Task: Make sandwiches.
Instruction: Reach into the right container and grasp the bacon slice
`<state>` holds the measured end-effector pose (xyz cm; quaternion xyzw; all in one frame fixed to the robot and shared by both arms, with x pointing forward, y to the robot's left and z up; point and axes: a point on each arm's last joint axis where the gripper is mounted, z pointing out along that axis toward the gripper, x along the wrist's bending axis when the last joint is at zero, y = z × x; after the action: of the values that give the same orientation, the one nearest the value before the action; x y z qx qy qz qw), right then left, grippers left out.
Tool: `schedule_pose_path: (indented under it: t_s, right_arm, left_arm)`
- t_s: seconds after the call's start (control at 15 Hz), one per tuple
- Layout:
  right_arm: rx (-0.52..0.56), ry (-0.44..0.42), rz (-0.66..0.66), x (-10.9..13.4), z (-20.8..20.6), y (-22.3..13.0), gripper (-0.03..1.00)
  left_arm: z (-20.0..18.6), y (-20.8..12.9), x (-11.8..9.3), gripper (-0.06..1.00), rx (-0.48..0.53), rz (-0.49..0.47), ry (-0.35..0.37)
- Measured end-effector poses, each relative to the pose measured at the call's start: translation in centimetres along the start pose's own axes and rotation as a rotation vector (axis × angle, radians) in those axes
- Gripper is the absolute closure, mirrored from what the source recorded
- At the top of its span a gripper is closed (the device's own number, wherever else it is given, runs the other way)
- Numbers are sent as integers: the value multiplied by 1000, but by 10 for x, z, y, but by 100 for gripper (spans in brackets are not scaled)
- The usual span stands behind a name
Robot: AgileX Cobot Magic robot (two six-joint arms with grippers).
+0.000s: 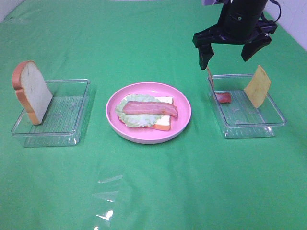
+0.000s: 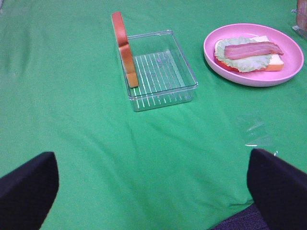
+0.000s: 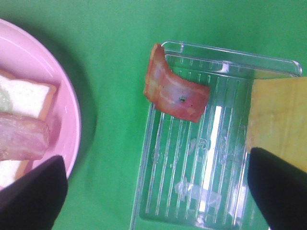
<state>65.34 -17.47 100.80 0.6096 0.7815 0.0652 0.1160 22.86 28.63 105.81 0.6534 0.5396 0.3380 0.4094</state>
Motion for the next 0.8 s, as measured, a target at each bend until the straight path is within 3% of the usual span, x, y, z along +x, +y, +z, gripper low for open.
schedule_pose_path:
  t_s: [0.47,0.8]
  right_arm:
    - [-118,-3,67,4,35,17,-1]
    - [-105,-51,96,2,55,22,-1]
  left_arm:
    - [0,0,0,-5,0,0,0]
    - [0,0,0,-5,0,0,0]
